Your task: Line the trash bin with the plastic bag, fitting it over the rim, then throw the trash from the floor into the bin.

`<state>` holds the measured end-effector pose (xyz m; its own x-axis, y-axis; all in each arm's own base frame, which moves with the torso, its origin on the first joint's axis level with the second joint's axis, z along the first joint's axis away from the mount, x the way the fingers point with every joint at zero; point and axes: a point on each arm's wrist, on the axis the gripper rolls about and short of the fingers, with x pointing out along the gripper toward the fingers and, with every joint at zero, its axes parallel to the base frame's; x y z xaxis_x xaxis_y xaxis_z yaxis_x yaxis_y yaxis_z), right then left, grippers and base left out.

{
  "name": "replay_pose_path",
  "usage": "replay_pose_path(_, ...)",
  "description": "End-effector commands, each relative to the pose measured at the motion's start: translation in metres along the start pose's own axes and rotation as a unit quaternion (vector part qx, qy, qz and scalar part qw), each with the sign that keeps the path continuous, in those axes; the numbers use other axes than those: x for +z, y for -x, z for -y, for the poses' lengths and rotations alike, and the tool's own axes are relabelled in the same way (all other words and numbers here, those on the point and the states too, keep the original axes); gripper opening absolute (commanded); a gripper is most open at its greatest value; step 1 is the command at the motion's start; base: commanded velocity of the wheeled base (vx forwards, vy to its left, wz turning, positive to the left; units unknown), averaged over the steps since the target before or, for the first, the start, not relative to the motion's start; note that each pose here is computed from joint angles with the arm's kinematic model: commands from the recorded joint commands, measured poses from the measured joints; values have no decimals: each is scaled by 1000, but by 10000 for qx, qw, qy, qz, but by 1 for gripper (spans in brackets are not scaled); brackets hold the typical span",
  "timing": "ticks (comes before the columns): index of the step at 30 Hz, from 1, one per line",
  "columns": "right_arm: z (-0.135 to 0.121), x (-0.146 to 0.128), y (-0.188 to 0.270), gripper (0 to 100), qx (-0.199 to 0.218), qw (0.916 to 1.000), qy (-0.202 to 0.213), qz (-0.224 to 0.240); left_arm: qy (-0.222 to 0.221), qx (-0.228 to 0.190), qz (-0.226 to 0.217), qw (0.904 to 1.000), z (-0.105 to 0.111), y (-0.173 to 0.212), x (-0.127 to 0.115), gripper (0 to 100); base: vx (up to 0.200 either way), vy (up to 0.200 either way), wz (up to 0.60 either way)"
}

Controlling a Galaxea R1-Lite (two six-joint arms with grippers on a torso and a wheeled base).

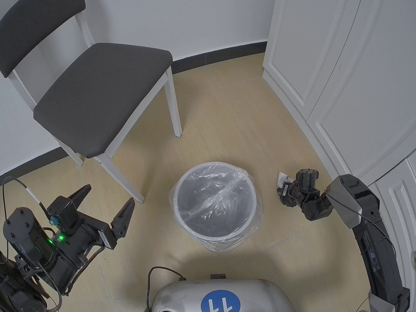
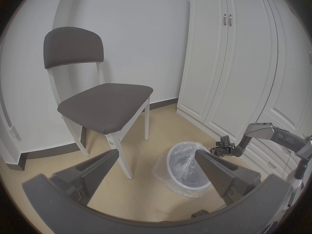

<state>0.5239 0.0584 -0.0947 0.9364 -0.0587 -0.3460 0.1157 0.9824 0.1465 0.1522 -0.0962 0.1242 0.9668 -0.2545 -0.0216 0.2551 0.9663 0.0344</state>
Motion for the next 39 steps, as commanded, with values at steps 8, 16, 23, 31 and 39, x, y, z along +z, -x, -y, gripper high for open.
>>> replay_pose_path(8,9,123,139,0,-225,9937,1093,-121,-237,315,277,9988,-14,10,10,100,0,0,0)
replay_pose_path(16,14,180,268,0,-31,9843,1671,563,-363,442,748,9956,-22,24,26,100,0,0,0)
replay_pose_path(23,3,196,347,0,446,9763,1742,1204,-491,421,745,9951,-21,26,26,100,0,0,0)
replay_pose_path(31,-33,202,429,0,1770,9570,1284,1904,-541,439,843,9940,-22,28,29,100,0,0,0)
replay_pose_path(39,-98,187,453,0,3879,9162,-222,980,-605,213,833,9945,-15,29,29,100,0,0,0)
